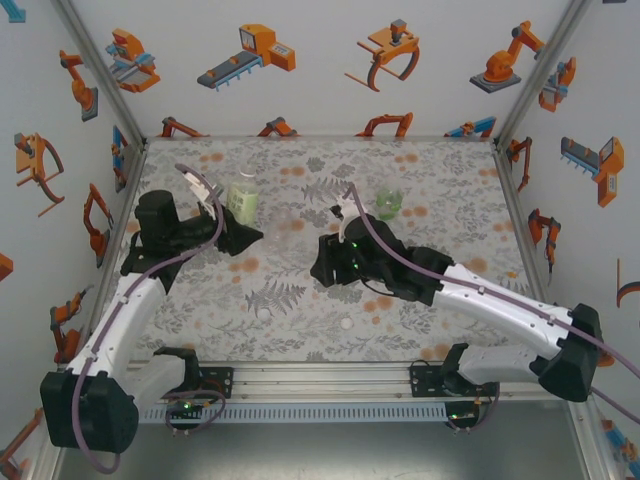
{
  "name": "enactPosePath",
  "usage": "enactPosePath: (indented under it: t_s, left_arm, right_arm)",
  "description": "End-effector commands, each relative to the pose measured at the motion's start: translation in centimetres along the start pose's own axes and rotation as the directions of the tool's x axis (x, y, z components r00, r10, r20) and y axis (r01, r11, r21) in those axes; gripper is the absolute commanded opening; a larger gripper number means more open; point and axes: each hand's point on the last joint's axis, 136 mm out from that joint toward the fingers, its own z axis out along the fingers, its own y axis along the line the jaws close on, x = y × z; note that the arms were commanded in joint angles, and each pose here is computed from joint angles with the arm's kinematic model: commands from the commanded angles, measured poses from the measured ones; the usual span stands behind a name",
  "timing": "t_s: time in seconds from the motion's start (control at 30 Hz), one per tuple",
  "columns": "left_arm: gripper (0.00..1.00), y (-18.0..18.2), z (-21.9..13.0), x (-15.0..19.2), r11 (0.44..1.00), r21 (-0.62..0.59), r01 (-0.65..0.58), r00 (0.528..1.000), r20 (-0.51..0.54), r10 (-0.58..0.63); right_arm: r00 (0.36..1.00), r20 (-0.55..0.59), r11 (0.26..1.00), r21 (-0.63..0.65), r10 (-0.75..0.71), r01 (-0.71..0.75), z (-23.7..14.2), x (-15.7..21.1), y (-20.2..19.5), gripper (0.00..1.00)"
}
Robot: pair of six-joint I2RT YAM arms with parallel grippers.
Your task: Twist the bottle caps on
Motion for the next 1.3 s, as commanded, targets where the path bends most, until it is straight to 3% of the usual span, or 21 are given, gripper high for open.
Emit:
enactPosePath:
  t_s: [0.0,0.2,0.33,0.6,0.7,1.27]
  left_arm:
    - [0.0,0.0,0.0,0.1,0.998,0.009,-0.064,0.998,0.024,0.064]
    - [0.0,1.3,0.1,1.5,0.996,-0.051,-0.069,0.997,-0.021,0.068]
    - [0.0,1.7,0.2,1.9,0.995,-0.067,-0.069,0.997,-0.045,0.066]
    - [0.0,1.5,0.8,2.0,0.998,-0.027,-0.048,0.998,-0.045,0.047]
    - [0.0,1.7,1.0,2.2,0.999,-0.025,-0.043,0.998,-0.056,0.041]
    - [0.0,0.6,1.9,3.0,0.999,0.025,-0.047,0.993,-0.105,0.049]
  right_arm:
    - [0.996,-0.069,0.997,0.061,0.047,-0.043,1.1,1.6,-1.0,0.51]
    - [0.978,-0.19,0.992,0.104,0.086,-0.067,3.0,3.9,-1.5,0.5]
    - [0.957,-0.26,0.975,0.211,0.13,-0.075,3.6,6.4,-3.6,0.49]
    - [0.911,-0.373,0.932,0.36,0.177,-0.033,3.4,11.7,-7.7,0.46]
    - [0.892,-0.409,0.933,0.357,0.192,-0.037,3.6,13.8,-8.4,0.46]
    - [0.861,-0.488,0.936,0.35,0.14,0.046,5.2,16.2,-8.8,0.41]
